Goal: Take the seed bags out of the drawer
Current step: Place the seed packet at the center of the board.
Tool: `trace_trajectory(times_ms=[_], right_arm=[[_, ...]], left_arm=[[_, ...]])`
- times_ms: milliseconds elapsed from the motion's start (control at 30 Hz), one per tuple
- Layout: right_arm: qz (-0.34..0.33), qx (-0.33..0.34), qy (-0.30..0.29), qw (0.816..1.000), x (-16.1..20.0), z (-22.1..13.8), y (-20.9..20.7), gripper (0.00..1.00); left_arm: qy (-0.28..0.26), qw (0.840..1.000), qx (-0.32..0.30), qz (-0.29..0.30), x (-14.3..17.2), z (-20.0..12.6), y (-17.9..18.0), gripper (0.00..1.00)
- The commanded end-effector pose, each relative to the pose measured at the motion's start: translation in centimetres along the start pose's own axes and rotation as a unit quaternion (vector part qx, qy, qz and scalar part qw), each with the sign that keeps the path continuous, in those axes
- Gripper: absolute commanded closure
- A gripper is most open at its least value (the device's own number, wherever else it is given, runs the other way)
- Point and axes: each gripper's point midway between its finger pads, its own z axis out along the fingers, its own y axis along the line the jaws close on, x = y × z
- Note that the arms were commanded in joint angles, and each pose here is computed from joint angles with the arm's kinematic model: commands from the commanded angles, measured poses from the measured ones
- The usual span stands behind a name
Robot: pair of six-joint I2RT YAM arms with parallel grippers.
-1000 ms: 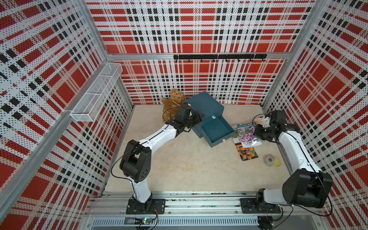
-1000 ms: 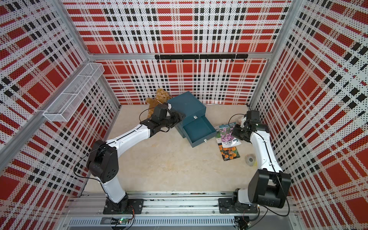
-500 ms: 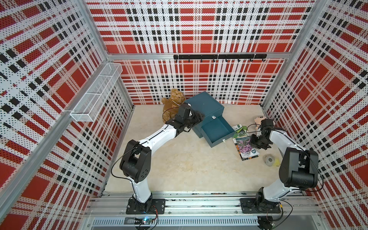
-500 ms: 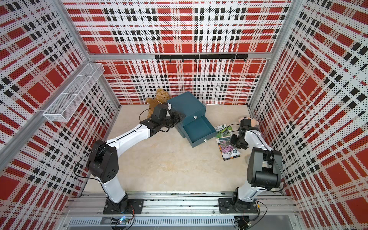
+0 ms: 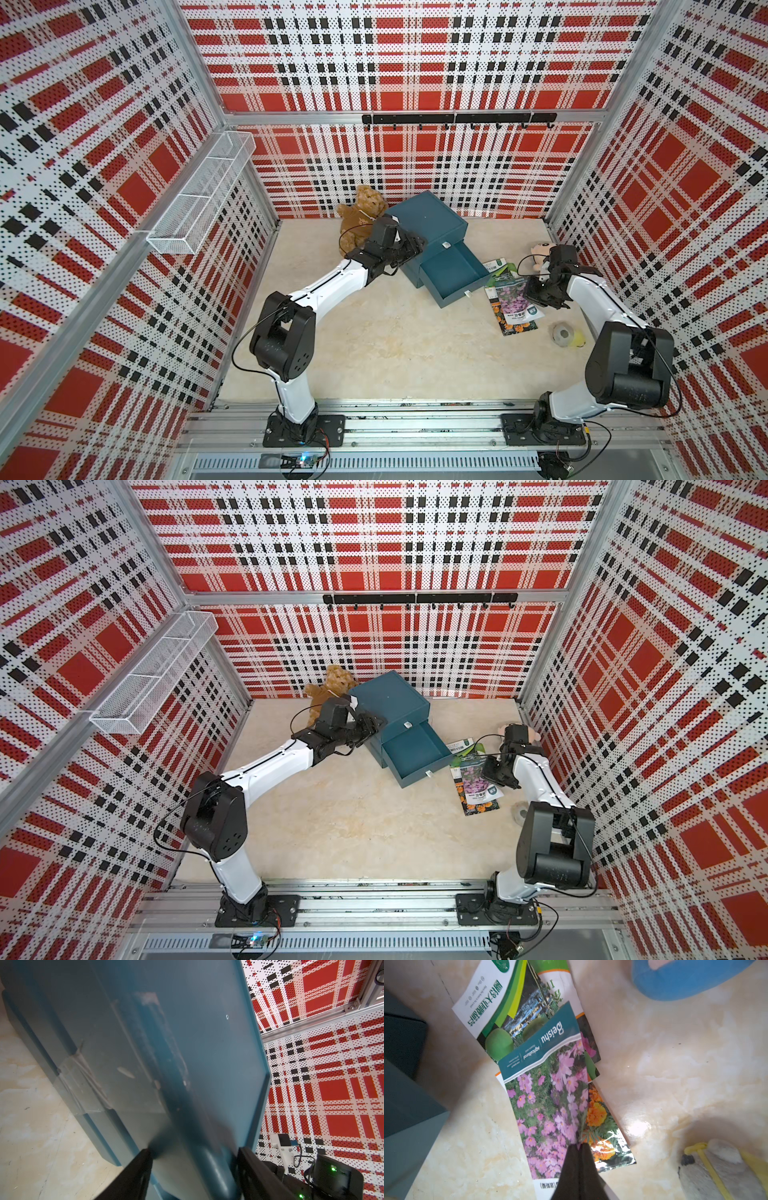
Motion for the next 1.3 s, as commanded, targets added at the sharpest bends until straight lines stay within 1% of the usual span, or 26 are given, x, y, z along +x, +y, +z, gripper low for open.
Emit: trace_trajectory(times_ms=[0, 500, 733, 767, 800, 900, 933, 967, 1033, 1067, 1267], right_arm=[[-0.004, -0.002, -0.034, 0.999, -1.4, -1.6, 0.1, 1.00], [-0.009, -0.007, -0.053, 0.999, -1.7, -2.9, 0.5, 1.00], [-0.011, -0.009, -0.057, 0.998, -1.5, -3.2, 0.6, 1.00], [0.028, -0.050, -0.047, 0.997, -1.1, -3.4, 2.0, 0.82], [0.034, -0.053, -0.046, 0.997, -1.2, -3.4, 2.1, 1.00], [0.041, -0.057, -0.058, 0.996, -1.6, -4.2, 2.3, 1.00], [0.039, -0.060, -0.064, 0.995, -1.8, -4.6, 2.5, 0.74], [0.041, -0.060, -0.071, 0.995, -2.1, -5.0, 2.5, 0.38], [0.039, -0.059, -0.086, 0.994, -2.6, -5.9, 2.6, 0.03], [0.038, -0.060, -0.090, 0.993, -2.8, -6.2, 2.7, 0.00], [0.038, -0.051, -0.088, 0.994, -3.0, -6.3, 2.5, 0.00]], left_arm=[[0.100, 0.993, -0.066, -0.002, 6.0, 1.4, 5.1, 0.31], [0.102, 0.993, -0.064, 0.002, 6.1, 1.2, 5.0, 0.31], [0.090, 0.994, -0.059, 0.005, 5.3, 0.6, 4.4, 0.30], [0.084, 0.995, -0.057, 0.005, 4.9, 0.3, 4.1, 0.30], [0.079, 0.995, -0.053, 0.006, 4.5, 0.0, 3.8, 0.30], [0.063, 0.997, -0.048, 0.010, 3.2, -1.1, 2.8, 0.29], [0.058, 0.997, -0.046, 0.013, 2.8, -1.5, 2.5, 0.29], [0.052, 0.998, -0.045, 0.014, 2.4, -2.0, 2.2, 0.28], [0.044, 0.998, -0.043, 0.015, 1.6, -2.7, 2.0, 0.27], [0.042, 0.998, -0.042, 0.014, 1.4, -2.9, 2.0, 0.27], [0.047, 0.998, -0.049, 0.014, 1.3, -2.9, 2.9, 0.27]])
